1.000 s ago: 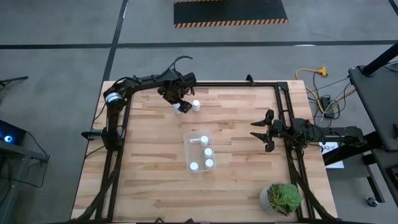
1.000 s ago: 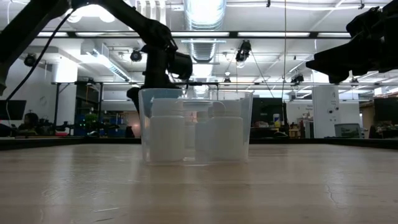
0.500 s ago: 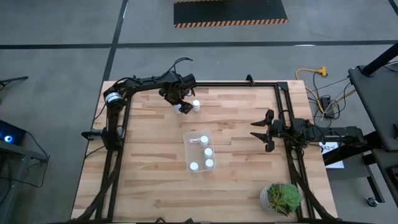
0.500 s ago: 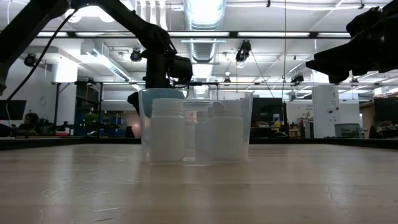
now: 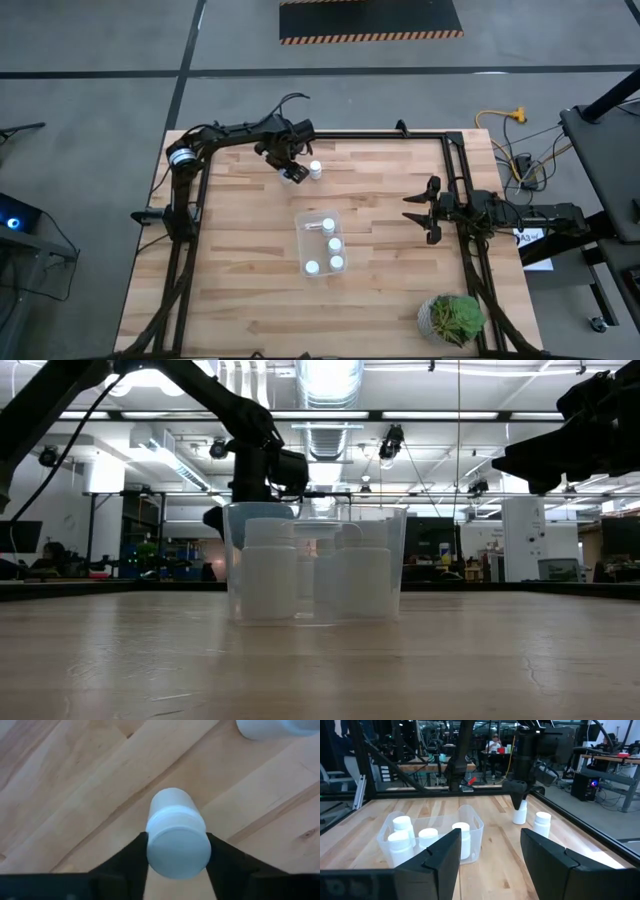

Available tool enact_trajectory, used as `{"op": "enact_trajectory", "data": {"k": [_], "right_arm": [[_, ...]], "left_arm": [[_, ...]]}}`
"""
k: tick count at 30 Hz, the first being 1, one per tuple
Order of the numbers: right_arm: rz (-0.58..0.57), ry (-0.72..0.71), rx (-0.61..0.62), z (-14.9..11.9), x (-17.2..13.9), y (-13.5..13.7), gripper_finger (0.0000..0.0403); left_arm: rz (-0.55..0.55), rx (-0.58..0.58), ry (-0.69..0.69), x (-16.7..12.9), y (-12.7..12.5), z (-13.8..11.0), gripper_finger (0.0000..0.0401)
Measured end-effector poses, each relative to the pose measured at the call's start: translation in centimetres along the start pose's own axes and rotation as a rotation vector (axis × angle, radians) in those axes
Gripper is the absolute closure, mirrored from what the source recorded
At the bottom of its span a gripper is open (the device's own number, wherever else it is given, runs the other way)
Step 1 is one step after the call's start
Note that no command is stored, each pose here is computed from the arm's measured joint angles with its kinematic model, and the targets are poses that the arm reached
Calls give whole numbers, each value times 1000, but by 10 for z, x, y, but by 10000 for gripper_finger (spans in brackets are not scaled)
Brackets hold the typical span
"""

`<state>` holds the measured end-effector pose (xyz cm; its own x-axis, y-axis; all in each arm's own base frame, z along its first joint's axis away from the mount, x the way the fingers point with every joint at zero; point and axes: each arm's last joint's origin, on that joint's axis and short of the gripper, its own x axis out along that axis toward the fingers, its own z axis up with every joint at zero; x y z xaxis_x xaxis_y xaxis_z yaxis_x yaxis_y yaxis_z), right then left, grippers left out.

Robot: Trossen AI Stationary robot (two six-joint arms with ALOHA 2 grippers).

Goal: Pick and place pill bottles into a basket
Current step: Put the white pill bottle into the transparent bin

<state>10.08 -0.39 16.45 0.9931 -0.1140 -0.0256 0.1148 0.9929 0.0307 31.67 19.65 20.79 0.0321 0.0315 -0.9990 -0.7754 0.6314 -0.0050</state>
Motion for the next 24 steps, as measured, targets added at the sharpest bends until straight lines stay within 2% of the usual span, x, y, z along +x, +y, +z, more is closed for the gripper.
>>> {"op": "enact_trajectory", "data": {"k": [2, 11, 15, 24], "right_arm": [[0, 0, 0, 0, 0, 0, 209], [0, 0, 0, 0, 0, 0, 209], [0, 0, 0, 0, 0, 0, 209], [0, 1, 0, 0, 0, 0, 209]], "left_arm": [[-2, 2, 10, -1, 0, -1, 261], [-2, 52, 24, -25, -8, -15, 261], [-25, 79, -8, -46, -21, -31, 261], [-75, 95, -65, -97, -54, -88, 261]]}}
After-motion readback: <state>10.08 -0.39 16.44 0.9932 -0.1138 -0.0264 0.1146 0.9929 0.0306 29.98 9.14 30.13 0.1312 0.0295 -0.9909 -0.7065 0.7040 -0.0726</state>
